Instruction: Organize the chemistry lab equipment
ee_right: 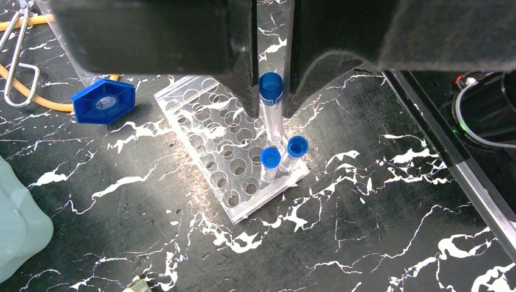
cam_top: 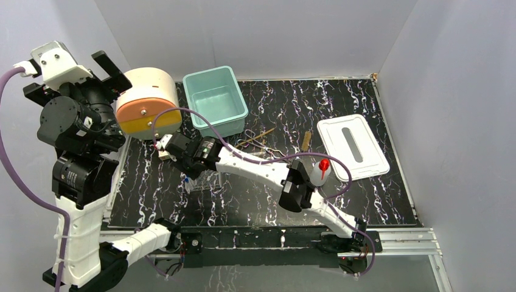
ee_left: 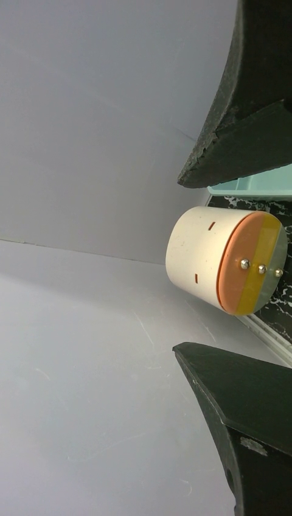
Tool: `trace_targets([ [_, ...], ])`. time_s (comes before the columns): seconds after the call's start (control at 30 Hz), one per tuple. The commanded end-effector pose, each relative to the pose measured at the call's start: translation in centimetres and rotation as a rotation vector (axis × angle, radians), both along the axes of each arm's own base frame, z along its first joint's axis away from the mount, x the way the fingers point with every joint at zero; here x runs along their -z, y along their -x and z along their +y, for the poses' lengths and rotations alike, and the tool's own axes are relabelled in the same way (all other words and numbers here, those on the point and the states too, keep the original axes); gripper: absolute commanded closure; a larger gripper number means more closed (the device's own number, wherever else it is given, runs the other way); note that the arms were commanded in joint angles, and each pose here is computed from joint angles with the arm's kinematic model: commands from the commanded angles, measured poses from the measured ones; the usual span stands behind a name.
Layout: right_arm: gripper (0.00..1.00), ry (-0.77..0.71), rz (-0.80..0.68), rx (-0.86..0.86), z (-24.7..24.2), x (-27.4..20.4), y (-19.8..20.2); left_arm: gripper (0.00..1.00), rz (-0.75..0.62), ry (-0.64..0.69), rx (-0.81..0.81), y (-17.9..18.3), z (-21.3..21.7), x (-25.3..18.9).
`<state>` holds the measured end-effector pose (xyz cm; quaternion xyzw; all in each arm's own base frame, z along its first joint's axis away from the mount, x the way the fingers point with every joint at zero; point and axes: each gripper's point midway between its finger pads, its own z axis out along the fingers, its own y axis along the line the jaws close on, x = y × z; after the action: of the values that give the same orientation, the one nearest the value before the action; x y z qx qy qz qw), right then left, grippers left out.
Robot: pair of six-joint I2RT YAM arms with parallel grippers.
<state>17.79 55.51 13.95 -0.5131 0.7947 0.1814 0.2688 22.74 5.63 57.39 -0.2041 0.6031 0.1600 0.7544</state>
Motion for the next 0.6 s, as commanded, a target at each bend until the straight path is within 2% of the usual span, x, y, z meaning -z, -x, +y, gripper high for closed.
trace_targets([
  [0.0,0.79,-0.044,-0.028,-0.008,1.1,-0.9,-0.2,0.02,-0.035,0.015,-0.009,0.9,0.5,-1.1],
  [0.57,0.78,-0.017,-0.031,-0.005,1.5,1.0,-0.3,0.02,-0.027,0.008,-0.007,1.0,0.5,-0.8],
])
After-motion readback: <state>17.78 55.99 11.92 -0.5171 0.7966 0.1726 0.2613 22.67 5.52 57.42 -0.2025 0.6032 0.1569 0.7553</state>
